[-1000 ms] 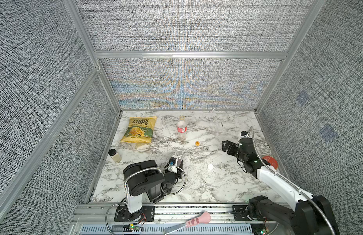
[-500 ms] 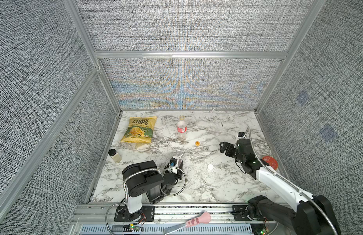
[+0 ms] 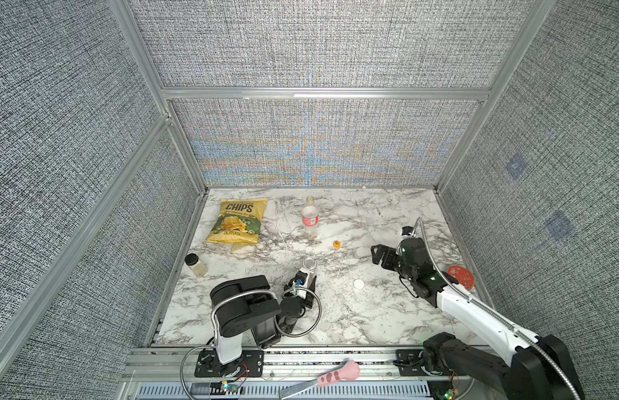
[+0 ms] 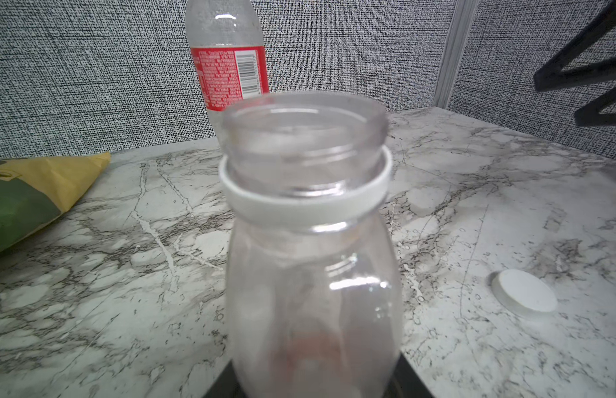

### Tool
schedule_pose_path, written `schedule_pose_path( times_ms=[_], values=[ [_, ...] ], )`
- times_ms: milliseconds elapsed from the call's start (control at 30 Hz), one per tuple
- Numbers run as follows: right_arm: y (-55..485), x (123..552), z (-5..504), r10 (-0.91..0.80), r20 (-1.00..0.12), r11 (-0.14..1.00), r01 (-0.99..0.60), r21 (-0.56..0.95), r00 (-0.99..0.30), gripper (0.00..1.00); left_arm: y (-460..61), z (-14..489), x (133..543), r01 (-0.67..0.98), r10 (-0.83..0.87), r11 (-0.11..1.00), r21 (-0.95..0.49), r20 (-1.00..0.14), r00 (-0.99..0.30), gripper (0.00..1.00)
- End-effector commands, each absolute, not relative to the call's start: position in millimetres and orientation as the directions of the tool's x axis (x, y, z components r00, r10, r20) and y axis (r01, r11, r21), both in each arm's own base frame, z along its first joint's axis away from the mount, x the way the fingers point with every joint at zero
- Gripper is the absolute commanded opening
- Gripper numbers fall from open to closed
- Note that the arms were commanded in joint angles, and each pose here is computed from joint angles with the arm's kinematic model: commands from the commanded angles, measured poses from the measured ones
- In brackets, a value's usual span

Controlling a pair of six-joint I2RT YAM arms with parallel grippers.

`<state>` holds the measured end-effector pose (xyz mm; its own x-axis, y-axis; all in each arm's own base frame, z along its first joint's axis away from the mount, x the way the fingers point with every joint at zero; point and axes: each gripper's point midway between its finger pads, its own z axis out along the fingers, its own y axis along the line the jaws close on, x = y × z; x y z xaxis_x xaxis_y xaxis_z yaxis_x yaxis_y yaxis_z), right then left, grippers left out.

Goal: Screw on the bottle caps
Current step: Pick up the plastic bottle from the center of the table.

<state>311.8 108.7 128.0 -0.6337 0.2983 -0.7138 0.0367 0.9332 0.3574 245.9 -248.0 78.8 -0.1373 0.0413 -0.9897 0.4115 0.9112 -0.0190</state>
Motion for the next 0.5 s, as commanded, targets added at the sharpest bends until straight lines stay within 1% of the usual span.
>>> schedule_pose_path(
  times_ms=[0,67,467],
  values=[
    [104.8,304.1,120.7,0.286,-0.708,0.94,0.046,0.338,-0.646,0.99,-247.3,89.1,247.5,0.402,0.005,0.915,-0.04,-0.994,-0.109,0.44],
    [105.0,301.6,119.1,0.285,-0.706,0.94,0.045,0.338,-0.648,0.99,-247.1,88.9,247.4,0.4,0.003,0.916,-0.042,-0.994,-0.11,0.42],
    [110.6,297.4,117.2,0.272,-0.702,0.942,0.033,0.334,-0.658,0.99,-249.0,90.2,248.5,0.397,-0.003,0.917,-0.045,-0.994,-0.107,0.39]
  ],
)
